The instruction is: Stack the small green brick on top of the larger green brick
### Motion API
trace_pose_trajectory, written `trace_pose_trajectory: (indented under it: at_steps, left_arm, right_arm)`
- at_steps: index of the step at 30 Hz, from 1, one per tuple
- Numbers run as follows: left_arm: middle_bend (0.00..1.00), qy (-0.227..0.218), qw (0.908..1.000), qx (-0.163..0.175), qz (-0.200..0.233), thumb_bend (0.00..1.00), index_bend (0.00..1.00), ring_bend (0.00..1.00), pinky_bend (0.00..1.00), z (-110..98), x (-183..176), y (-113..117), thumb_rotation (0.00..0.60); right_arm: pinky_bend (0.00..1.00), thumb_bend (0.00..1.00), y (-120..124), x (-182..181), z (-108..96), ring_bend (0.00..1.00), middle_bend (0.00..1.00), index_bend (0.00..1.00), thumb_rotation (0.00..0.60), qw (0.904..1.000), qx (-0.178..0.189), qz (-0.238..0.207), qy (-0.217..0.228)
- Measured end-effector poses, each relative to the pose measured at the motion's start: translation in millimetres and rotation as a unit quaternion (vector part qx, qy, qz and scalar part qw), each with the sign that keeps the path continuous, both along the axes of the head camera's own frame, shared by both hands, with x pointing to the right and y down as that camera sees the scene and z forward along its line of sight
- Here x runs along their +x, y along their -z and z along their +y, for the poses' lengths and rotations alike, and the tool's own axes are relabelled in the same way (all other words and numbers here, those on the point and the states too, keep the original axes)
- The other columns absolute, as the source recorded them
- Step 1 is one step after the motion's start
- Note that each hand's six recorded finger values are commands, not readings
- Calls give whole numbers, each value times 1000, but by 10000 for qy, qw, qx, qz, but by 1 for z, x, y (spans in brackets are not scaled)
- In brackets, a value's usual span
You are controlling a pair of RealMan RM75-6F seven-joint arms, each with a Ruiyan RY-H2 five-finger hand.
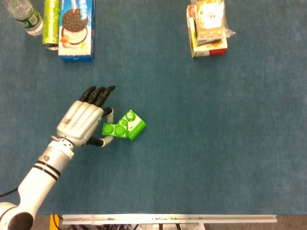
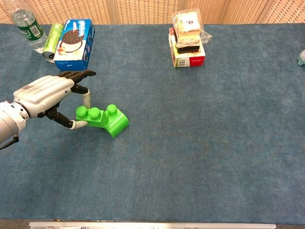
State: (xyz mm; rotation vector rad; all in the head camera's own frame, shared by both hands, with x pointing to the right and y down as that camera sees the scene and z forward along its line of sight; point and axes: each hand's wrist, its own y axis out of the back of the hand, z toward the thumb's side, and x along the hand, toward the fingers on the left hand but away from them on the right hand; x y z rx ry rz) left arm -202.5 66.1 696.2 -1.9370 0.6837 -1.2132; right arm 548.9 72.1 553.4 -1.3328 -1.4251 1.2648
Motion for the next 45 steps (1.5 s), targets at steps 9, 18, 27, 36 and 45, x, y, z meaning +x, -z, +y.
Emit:
trace_pose_trajectory:
  at_steps: [9, 18, 27, 36, 45]
  left_arm:
    - [0, -57, 9999, -86, -37, 230, 516, 0, 0, 2, 5, -9, 600]
    - [0, -90, 9998, -142, -59, 230, 516, 0, 0, 4, 10, -13, 600]
    - [0, -32, 9998, -166, -91, 230, 516, 0, 0, 0, 9, -17, 600]
    - [0, 199, 9997, -113, -91, 230, 516, 0, 0, -11, -1, -17, 600]
    - [0, 324, 9993, -38, -160, 231, 517, 0, 0, -20, -8, -20, 600]
  right_arm:
    - [318, 254, 0, 1, 0, 115, 244, 220, 600, 10000, -10, -19, -22]
    - [318, 254, 1, 2, 0, 115, 244, 219, 600, 10000, -8, -41, -21]
    - [318, 254, 1, 1, -1, 116, 244, 220, 600, 10000, -23, -36, -11]
    - [318, 254, -1, 0, -1, 115, 244, 220, 600, 10000, -51, 3, 7]
    - [318, 254, -1, -1, -1, 116, 244, 220, 600, 10000, -52, 11, 14]
